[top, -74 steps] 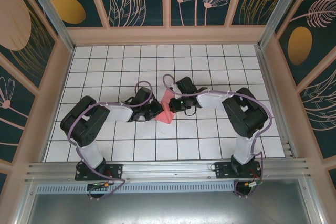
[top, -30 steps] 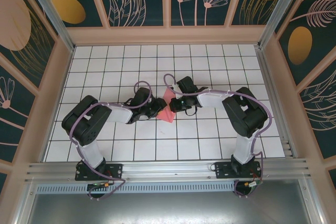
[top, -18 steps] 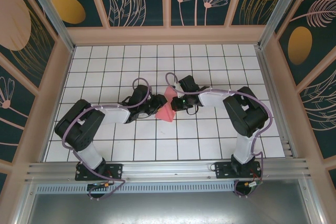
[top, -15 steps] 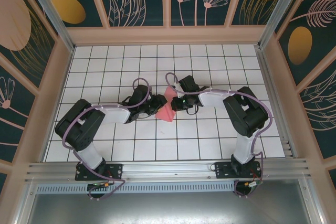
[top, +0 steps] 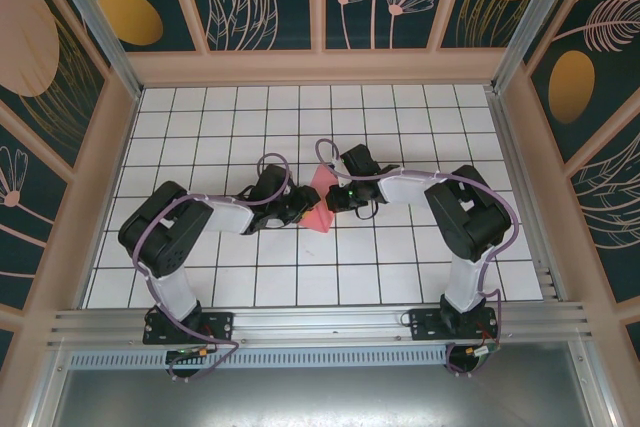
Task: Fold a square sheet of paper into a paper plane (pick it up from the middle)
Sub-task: Fold the triangle a second time at the center of the table.
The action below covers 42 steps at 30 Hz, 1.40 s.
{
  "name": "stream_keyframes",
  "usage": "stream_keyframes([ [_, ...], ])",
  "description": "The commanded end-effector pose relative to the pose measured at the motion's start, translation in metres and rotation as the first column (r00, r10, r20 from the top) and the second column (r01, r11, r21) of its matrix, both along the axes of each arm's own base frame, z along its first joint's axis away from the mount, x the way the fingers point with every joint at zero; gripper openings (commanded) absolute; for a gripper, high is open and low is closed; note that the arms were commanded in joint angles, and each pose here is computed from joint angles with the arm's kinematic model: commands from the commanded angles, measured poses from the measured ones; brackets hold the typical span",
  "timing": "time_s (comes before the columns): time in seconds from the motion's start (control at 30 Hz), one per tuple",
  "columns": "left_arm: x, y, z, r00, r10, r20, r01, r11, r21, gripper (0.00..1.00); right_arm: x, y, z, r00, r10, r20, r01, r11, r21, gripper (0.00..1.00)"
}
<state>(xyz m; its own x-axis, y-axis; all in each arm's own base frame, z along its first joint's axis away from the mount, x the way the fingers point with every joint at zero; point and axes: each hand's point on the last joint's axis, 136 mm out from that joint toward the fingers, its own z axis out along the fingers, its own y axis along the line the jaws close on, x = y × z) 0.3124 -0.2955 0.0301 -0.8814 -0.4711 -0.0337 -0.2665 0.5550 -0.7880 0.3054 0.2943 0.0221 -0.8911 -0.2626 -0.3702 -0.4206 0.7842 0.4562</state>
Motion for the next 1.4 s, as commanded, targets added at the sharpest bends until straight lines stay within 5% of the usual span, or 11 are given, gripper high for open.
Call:
stream_keyframes([
  [0.0,0.007,-0.010,0.010,1.000,-0.010,0.023,0.011,0.999,-0.046,0.39,0.002,0.000,0.011,1.000,-0.002,0.023,0.001,0.999,0.033,0.07],
  [0.33,0.001,-0.003,-0.014,0.999,-0.007,-0.039,0.008,1.000,0.022,0.27,0.003,0.003,0.022,1.000,-0.013,0.026,0.011,0.997,0.079,0.10],
  [1.0,0.000,0.003,-0.021,0.999,0.005,-0.052,-0.002,0.998,0.062,0.25,-0.014,-0.003,0.048,0.991,-0.102,-0.085,0.124,0.941,0.315,0.31],
  [1.37,0.000,0.003,-0.020,0.999,0.007,-0.050,-0.004,0.998,0.059,0.25,-0.006,-0.014,0.039,0.978,-0.160,-0.131,0.195,0.922,0.333,0.25],
])
